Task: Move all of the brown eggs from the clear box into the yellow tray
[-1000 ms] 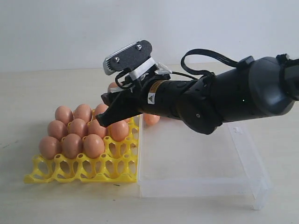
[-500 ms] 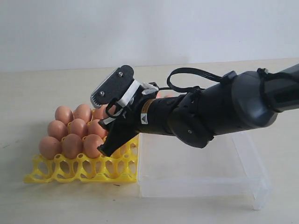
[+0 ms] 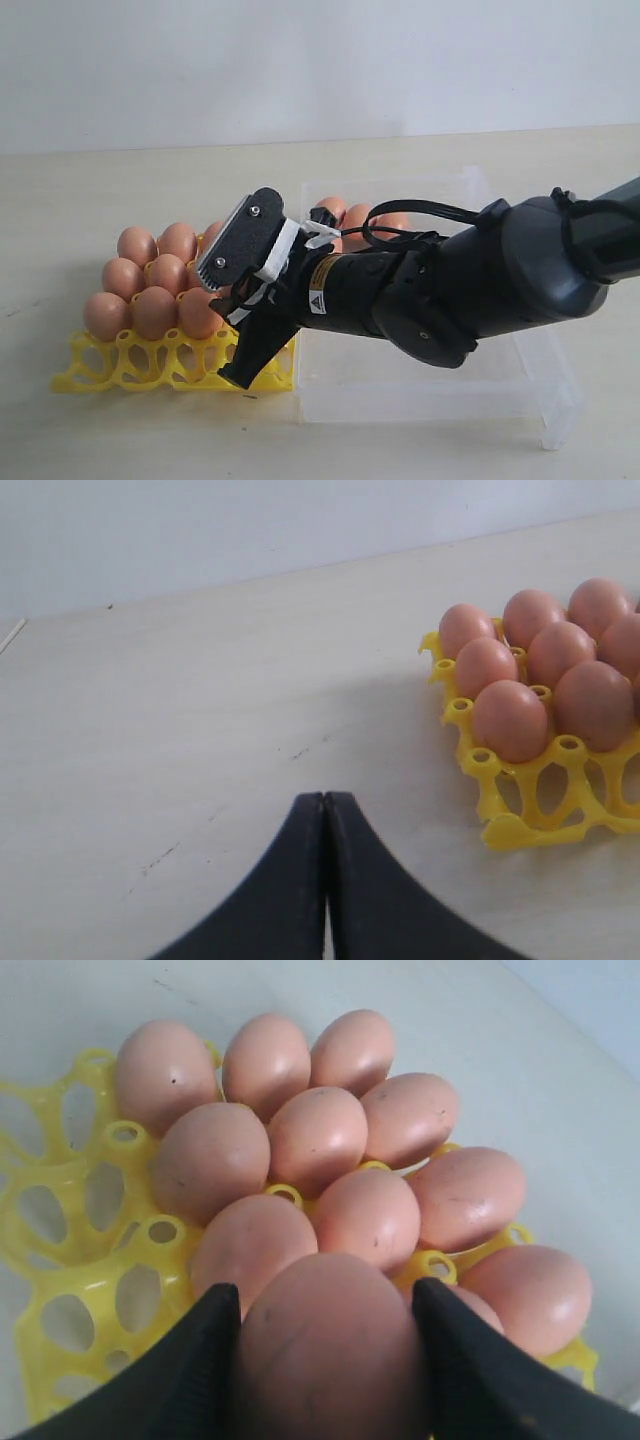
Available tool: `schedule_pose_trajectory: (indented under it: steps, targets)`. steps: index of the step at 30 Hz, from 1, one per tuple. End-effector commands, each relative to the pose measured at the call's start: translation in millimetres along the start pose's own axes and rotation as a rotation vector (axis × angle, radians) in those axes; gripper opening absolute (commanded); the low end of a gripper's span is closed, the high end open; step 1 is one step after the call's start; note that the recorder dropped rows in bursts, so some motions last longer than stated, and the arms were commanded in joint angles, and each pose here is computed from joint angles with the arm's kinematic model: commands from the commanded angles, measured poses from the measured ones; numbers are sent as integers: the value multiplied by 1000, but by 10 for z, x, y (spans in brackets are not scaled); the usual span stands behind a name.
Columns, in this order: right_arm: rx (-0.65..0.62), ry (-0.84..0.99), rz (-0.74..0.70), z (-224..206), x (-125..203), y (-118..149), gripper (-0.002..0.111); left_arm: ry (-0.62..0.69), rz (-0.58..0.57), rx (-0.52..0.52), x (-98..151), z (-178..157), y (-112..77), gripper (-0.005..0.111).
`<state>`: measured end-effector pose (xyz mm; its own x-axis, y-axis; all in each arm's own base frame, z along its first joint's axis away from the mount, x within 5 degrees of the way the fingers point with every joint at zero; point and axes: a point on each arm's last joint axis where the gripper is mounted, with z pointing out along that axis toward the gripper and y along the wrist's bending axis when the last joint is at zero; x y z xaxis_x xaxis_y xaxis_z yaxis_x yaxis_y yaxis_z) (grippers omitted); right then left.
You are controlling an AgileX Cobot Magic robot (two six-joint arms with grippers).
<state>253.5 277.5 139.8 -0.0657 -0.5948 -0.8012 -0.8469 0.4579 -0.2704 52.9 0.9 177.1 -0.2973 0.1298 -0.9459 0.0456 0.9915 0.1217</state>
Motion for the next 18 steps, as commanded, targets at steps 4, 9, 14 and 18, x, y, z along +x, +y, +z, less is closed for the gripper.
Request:
schedule_pose_trajectory:
  steps: [4, 9, 14, 18]
  targets:
    - [-2, -30, -53, -14, -32, 3, 0, -16, -5, 4, -20, -8, -1, 0]
    - [-8, -13, -51, 12, 9, 15, 0, -16, -5, 4, -20, -8, -1, 0]
    - [-17, 85, -41, 32, 25, -9, 0, -16, -5, 4, -20, -8, -1, 0]
    - [-17, 190, -28, 63, -70, -85, 0, -16, -5, 4, -20, -8, -1, 0]
